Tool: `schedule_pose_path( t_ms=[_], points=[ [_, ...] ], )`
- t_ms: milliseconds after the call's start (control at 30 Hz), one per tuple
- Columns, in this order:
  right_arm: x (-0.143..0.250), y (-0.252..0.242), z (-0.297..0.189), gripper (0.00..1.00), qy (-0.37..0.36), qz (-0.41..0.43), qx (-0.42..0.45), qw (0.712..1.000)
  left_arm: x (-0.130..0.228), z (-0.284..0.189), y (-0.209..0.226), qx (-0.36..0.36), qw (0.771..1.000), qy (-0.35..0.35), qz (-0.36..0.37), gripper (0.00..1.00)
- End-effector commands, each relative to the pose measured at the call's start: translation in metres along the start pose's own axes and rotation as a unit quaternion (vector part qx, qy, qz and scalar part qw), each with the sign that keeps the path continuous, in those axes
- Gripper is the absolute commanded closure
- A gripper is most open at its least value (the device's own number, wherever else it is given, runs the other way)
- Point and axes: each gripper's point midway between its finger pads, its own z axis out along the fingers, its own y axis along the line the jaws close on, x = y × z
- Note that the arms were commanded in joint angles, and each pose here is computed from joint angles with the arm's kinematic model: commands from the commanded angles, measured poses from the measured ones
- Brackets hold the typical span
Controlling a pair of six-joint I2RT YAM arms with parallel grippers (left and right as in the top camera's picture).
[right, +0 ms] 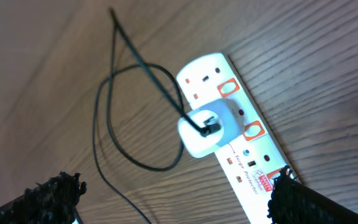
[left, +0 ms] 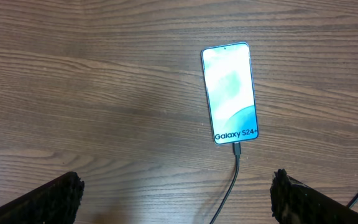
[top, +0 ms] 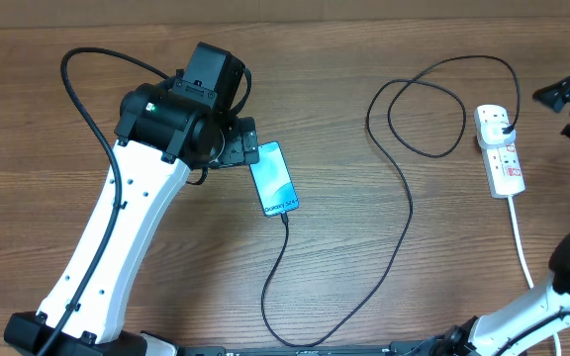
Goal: Plug charger to phone and switch on socket
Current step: 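Move the right gripper over the power strip's orange switch beside the plug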
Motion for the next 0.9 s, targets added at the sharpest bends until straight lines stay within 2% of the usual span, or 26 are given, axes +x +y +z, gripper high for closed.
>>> schedule_pose_path(
  t_ms=[0,233,700,867],
  points=[
    [-0.001,-0.001,0.011,0.0,0.009,-0.019,-0.009,1.0,-0.003,-0.002,0.001,-0.004,1.0,-0.008,0.001,0.0],
    [0.006,-0.011,0.046,0.0,0.044,-0.017,-0.012,0.999,-0.003,-0.002,0.001,-0.004,1.0,-0.008,0.001,0.0],
    [0.009,-0.027,0.075,0.0,0.048,-0.017,-0.013,0.999,-0.003,-0.002,0.001,-0.004,1.0,-0.008,0.001,0.0],
    [0.02,-0.025,0.088,0.0,0.053,-0.014,-0.044,0.998,-0.003,-0.002,0.001,-0.004,1.0,-0.008,0.001,0.0]
  ],
)
